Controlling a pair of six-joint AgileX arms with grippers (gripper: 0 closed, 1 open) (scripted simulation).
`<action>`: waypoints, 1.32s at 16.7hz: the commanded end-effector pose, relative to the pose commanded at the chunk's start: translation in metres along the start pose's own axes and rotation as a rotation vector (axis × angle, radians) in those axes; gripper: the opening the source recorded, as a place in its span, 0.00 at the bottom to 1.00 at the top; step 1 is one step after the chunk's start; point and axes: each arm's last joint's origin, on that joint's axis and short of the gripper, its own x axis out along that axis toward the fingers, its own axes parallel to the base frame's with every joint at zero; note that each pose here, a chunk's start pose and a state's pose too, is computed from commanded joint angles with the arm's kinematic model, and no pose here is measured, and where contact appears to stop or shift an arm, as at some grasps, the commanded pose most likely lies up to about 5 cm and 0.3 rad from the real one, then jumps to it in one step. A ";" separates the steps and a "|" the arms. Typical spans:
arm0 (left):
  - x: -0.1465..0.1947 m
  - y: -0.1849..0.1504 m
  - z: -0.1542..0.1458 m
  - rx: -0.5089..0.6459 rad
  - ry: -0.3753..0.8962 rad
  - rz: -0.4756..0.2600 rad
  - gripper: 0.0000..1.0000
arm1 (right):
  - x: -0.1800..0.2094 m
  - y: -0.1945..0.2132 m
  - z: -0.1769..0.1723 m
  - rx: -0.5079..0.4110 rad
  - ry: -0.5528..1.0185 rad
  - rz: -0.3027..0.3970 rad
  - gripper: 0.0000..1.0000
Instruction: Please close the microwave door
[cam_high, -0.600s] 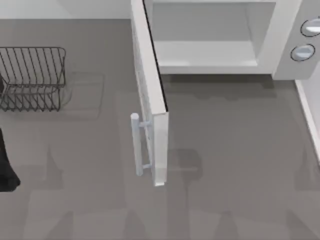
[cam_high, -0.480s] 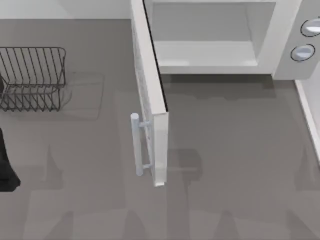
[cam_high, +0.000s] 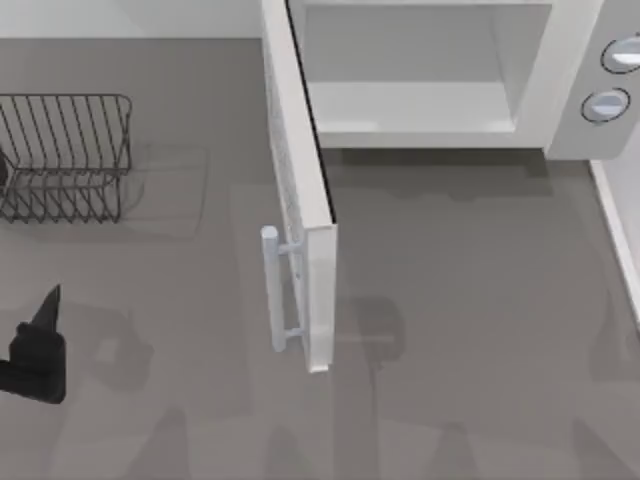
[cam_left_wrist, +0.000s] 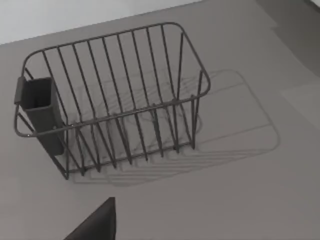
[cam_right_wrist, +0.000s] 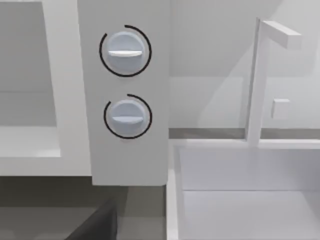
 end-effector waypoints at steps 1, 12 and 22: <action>0.001 -0.001 0.010 0.037 0.064 -0.045 1.00 | 0.000 0.000 0.000 0.000 0.000 0.000 1.00; 0.074 -0.021 0.156 0.442 0.619 -0.668 1.00 | 0.000 0.000 0.000 0.000 0.000 0.000 1.00; 0.138 -0.050 0.252 0.658 0.553 -0.979 1.00 | 0.000 0.000 0.000 0.000 0.000 0.000 1.00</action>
